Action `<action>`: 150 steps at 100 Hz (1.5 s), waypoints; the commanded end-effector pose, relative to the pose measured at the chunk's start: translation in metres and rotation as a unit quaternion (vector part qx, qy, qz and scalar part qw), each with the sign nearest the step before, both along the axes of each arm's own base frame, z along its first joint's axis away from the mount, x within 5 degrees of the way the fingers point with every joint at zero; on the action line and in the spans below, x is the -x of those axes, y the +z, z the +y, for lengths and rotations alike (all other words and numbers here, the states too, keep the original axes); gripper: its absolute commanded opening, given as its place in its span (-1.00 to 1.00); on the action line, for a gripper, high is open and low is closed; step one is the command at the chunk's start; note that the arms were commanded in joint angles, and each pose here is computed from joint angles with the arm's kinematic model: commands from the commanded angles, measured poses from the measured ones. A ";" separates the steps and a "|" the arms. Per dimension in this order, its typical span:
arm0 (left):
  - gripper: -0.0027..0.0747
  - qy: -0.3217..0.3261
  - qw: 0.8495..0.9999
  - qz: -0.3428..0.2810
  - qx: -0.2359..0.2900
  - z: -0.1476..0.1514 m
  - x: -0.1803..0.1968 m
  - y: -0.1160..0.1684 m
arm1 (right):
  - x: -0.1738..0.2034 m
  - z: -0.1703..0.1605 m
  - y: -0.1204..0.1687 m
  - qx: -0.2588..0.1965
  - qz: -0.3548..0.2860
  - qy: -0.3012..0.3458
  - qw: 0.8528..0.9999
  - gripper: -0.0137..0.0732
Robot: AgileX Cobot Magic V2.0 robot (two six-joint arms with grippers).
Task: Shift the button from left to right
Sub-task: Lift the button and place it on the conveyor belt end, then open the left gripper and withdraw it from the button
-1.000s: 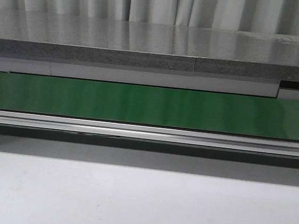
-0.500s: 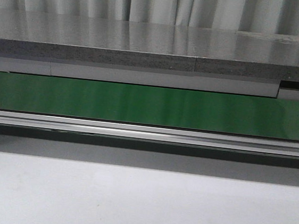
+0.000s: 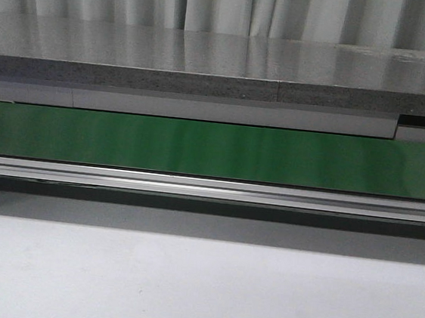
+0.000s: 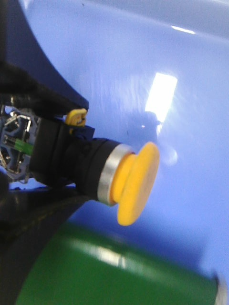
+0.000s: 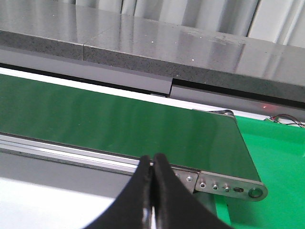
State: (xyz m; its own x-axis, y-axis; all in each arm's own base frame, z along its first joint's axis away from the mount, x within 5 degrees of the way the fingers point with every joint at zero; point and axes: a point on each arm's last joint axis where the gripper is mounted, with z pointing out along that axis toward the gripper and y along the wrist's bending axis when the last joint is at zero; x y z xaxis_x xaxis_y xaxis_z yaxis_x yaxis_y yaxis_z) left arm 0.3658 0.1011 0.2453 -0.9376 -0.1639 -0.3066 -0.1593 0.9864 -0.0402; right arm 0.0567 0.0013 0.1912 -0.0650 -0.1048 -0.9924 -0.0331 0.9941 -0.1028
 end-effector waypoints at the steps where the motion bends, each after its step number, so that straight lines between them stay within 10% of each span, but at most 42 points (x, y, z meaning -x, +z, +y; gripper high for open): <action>1: -0.92 -0.016 0.998 -0.053 0.000 -0.016 0.003 0.036 | 0.001 0.000 0.009 0.006 -0.052 -0.002 0.999 -0.97; 61: -0.83 -0.103 0.994 -0.027 0.011 -0.081 -0.011 0.016 | 0.001 0.000 0.009 0.006 -0.052 -0.002 0.999 -0.97; 99: 0.96 -0.108 0.994 -0.024 0.023 -0.089 -0.011 0.018 | 0.001 0.000 0.009 0.006 -0.052 -0.002 0.999 -0.97; 150: 0.82 -0.122 0.980 -0.158 -0.009 -0.093 0.036 0.088 | 0.001 0.000 0.009 0.006 -0.052 -0.002 0.999 -0.97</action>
State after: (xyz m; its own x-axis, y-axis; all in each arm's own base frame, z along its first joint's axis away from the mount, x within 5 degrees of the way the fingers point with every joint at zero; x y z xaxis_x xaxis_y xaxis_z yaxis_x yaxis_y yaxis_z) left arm 0.3477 0.0125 0.2944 -0.8952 0.0626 -0.4413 0.0916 0.9948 -0.0449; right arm 0.0567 0.0013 0.1912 -0.0650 -0.1048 -0.9924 -0.0331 0.9941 -0.1028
